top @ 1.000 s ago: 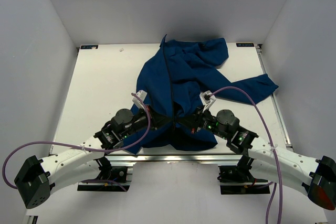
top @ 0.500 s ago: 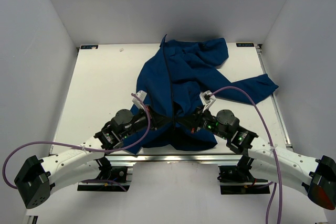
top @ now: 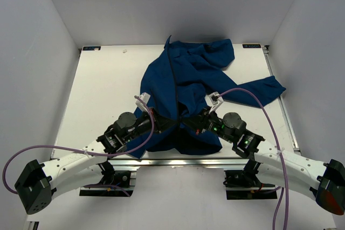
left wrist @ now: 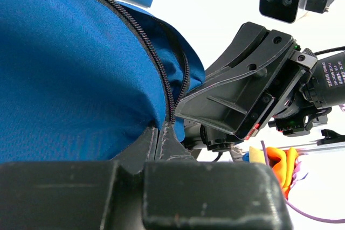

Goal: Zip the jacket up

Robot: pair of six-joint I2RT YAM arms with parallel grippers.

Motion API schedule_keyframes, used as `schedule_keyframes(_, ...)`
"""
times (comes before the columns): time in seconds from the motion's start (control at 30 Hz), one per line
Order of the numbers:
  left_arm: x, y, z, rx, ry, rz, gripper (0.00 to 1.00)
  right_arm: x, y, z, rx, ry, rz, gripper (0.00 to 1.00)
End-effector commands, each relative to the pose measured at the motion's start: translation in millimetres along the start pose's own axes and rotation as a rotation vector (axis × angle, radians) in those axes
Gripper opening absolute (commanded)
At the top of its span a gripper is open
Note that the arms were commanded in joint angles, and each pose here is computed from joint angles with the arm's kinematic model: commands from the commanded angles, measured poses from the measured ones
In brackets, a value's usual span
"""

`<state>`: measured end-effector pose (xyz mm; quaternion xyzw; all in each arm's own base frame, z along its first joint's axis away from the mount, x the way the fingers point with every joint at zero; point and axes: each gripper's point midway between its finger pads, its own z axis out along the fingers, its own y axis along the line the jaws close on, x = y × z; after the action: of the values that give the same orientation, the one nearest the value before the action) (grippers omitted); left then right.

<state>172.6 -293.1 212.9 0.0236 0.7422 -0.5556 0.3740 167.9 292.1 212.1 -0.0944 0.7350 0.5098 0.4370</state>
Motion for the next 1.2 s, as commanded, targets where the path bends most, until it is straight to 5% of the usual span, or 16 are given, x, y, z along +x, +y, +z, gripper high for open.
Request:
schedule_keyframes(0.0,1.5,-4.3,-1.6,0.012,0.010,-0.009,0.00,-28.4,22.8,2.1,-0.075,-0.099,0.018,0.00)
schedule_keyframes(1.17,-9.4,-2.1,0.0,-0.010,-0.051,-0.038,0.00,-16.5,13.8,-3.7,-0.051,-0.073,0.060,0.00)
